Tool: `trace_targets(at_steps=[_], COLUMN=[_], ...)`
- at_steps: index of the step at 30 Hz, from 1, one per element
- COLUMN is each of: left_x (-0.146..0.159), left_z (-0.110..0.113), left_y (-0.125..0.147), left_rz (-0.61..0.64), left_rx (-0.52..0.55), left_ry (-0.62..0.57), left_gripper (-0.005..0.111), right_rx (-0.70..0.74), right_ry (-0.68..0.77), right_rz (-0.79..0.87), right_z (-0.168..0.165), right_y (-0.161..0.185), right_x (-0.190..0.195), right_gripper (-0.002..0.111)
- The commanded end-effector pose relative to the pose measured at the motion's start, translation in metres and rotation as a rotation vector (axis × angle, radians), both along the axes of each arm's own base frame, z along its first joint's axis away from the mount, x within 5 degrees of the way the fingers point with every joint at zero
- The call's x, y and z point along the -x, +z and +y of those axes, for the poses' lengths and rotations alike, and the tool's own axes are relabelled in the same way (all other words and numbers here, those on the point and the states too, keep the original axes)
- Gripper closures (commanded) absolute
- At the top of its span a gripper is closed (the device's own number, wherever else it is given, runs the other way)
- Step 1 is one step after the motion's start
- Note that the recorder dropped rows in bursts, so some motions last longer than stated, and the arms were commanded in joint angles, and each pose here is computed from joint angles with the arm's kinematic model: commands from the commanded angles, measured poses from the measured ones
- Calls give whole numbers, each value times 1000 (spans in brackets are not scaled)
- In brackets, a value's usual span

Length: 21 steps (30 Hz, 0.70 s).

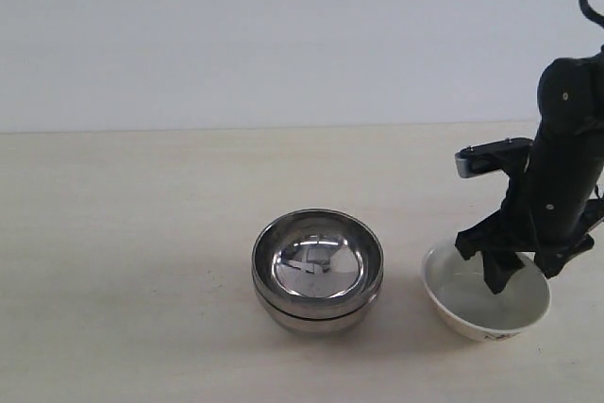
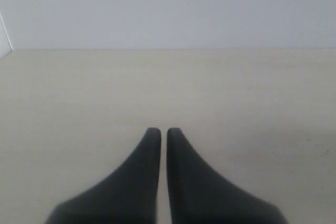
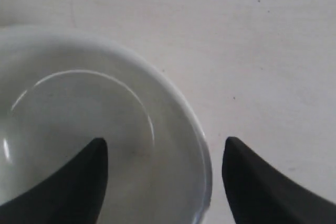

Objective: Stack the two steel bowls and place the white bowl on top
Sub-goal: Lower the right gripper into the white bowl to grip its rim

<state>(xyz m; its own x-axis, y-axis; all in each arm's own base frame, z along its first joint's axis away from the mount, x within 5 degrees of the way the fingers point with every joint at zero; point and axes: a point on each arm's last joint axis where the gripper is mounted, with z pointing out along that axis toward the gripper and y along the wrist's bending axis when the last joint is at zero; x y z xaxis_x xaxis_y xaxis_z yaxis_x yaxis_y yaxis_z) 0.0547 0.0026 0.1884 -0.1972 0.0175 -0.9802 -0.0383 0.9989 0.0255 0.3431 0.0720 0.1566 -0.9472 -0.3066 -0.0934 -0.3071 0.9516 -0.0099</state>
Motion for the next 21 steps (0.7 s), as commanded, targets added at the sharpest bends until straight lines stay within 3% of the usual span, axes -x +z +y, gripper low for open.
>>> trace_targets(at_steps=[1, 4, 7, 10, 13, 21], left_x=[0, 0, 0, 0, 0, 0], left_z=[0, 0, 0, 0, 0, 0], left_y=[-1, -1, -1, -1, -1, -1], left_rz=[-1, -1, -1, -1, -1, -1], left_rx=[15, 15, 15, 15, 15, 15], left_ry=[4, 4, 4, 4, 4, 4], left_gripper=[103, 103, 103, 103, 103, 103], right_rx=[-2, 0, -2, -3, 4, -4], right_ry=[-8, -8, -8, -4, 27, 32], right_rz=[-10, 1, -10, -15, -17, -44], right_z=[-1, -1, -1, -1, -1, 0], right_y=[-17, -28, -30, -30, -30, -26], right_x=[-7, -9, -10, -11, -11, -14], right_gripper=[52, 52, 61, 80, 109, 108])
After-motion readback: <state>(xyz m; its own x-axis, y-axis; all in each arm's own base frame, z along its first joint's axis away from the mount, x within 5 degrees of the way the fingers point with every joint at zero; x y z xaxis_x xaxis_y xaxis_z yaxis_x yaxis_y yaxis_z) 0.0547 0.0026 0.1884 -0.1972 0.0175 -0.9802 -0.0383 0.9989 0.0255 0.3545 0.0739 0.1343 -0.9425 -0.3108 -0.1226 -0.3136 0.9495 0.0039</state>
